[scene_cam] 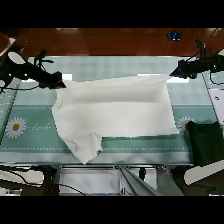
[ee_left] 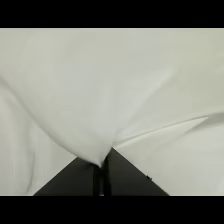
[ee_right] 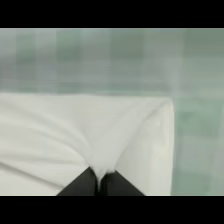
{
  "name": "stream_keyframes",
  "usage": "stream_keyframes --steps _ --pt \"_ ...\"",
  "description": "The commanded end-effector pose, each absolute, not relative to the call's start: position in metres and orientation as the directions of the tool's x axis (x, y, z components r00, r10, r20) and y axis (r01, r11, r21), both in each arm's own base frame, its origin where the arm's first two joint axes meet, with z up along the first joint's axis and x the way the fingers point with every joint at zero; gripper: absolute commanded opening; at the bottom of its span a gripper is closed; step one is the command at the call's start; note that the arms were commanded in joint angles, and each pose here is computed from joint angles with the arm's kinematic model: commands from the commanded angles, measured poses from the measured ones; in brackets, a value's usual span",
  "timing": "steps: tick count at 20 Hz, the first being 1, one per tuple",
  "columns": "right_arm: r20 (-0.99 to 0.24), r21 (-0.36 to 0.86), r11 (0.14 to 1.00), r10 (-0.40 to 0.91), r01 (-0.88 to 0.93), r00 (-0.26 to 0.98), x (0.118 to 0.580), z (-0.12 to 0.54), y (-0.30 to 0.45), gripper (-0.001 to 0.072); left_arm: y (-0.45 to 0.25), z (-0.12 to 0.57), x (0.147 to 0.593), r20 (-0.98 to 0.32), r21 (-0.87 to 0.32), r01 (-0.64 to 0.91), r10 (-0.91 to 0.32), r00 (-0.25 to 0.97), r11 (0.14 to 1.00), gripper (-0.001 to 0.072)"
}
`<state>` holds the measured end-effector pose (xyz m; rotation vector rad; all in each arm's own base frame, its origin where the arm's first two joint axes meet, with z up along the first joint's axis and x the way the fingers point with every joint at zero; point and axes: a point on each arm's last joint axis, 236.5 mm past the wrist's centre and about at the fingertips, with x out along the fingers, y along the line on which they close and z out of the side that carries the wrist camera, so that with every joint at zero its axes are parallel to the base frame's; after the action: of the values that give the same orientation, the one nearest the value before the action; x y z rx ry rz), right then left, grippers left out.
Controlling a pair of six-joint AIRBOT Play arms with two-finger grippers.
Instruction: Fold the shirts.
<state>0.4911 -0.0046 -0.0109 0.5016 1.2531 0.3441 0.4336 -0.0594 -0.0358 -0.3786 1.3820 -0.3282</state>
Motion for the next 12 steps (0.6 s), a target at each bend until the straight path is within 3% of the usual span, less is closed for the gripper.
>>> stream_keyframes --steps 1,5,6,7,8,12 --pt "-0.877 0.477 0.878 0.472 0.046 0.094 0.445 -0.047 -0.010 0.0022 -0.058 -0.064 0.381 -0.910 -0.415 0.029 -0.414 -0.030 0.909 0.0019" --pt "-0.878 0.478 0.874 0.472 0.087 0.078 0.440 -0.078 -0.006 0.0023 -0.058 -0.091 0.362 -0.909 -0.410 -0.003 -0.409 -0.078 0.912 0.0020" --pt "-0.873 0.487 0.869 0.480 0.091 0.087 0.443 -0.079 -0.004 0.0104 -0.058 -0.093 0.361 -0.909 -0.410 -0.007 -0.409 -0.083 0.912 0.0041" --pt "-0.866 0.499 0.861 0.490 0.096 0.098 0.446 -0.078 0.000 0.0347 -0.058 -0.093 0.361 -0.908 -0.411 -0.011 -0.410 -0.085 0.912 0.0210" --pt "-0.856 0.514 0.852 0.505 0.095 0.107 0.448 -0.074 0.003 0.0414 -0.058 -0.091 0.359 -0.906 -0.413 -0.009 -0.412 -0.094 0.911 0.0491" --pt "-0.843 0.531 0.840 0.511 0.113 0.165 0.448 -0.032 -0.022 0.0413 -0.042 -0.064 0.341 -0.886 -0.441 -0.027 -0.440 -0.146 0.897 0.0507"
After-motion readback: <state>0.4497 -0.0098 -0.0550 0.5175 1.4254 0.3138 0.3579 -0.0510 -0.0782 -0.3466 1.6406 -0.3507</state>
